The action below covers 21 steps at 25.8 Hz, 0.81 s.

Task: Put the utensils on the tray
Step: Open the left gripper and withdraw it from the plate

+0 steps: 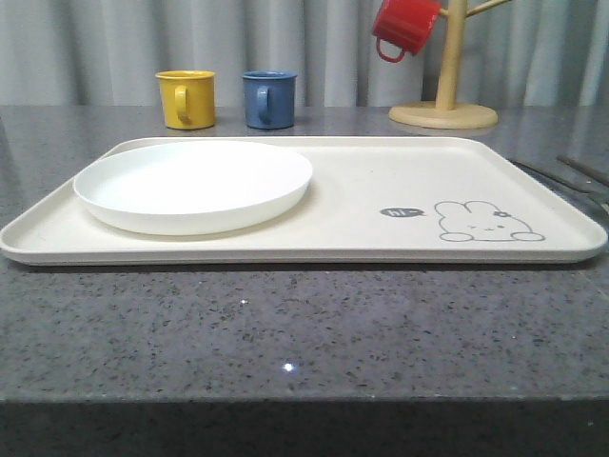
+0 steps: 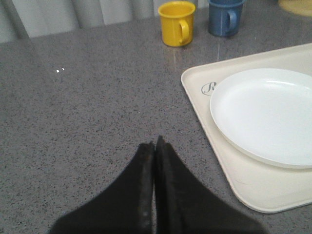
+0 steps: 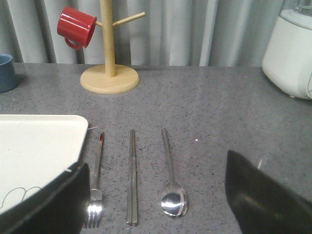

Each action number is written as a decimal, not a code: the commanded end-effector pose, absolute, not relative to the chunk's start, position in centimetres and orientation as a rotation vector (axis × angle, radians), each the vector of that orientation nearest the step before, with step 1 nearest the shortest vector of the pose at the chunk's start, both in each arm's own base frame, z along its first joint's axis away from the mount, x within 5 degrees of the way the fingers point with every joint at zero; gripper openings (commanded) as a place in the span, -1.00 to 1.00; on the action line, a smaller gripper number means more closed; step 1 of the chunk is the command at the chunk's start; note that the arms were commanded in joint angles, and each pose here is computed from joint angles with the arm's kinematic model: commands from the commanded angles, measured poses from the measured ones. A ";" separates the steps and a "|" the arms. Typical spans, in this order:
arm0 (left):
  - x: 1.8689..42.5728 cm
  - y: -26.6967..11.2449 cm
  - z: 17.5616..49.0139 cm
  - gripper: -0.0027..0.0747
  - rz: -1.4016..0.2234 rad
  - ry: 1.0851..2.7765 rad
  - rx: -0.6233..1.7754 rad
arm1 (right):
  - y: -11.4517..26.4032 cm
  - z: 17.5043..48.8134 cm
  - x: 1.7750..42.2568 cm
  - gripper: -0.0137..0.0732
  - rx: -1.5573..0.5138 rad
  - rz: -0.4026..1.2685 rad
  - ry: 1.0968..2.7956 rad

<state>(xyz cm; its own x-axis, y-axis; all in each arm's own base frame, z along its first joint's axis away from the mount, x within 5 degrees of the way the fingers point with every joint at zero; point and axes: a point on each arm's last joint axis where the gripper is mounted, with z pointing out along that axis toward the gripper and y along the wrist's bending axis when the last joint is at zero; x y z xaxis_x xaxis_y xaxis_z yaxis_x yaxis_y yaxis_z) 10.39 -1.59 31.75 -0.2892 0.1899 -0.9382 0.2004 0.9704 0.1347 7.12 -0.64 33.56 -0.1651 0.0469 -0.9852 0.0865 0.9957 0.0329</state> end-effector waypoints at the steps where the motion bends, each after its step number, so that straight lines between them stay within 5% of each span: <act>1: 8.3 -1.3 32.1 -0.98 -0.017 1.682 0.234 | -0.7 35.2 7.2 0.68 0.085 -0.052 1.647; 21: 5.6 -0.9 30.6 -0.98 -0.016 1.584 0.222 | -0.7 35.3 7.3 0.68 0.084 -0.051 1.635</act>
<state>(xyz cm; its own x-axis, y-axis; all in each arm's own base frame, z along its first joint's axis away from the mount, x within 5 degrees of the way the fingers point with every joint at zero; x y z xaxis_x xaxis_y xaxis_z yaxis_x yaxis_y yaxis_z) 5.58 -0.96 28.92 -0.1052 0.1647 -0.9807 0.1700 0.9747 0.1454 7.12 -0.64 33.56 -0.1651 0.0469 -0.9852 0.0865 0.9957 0.0329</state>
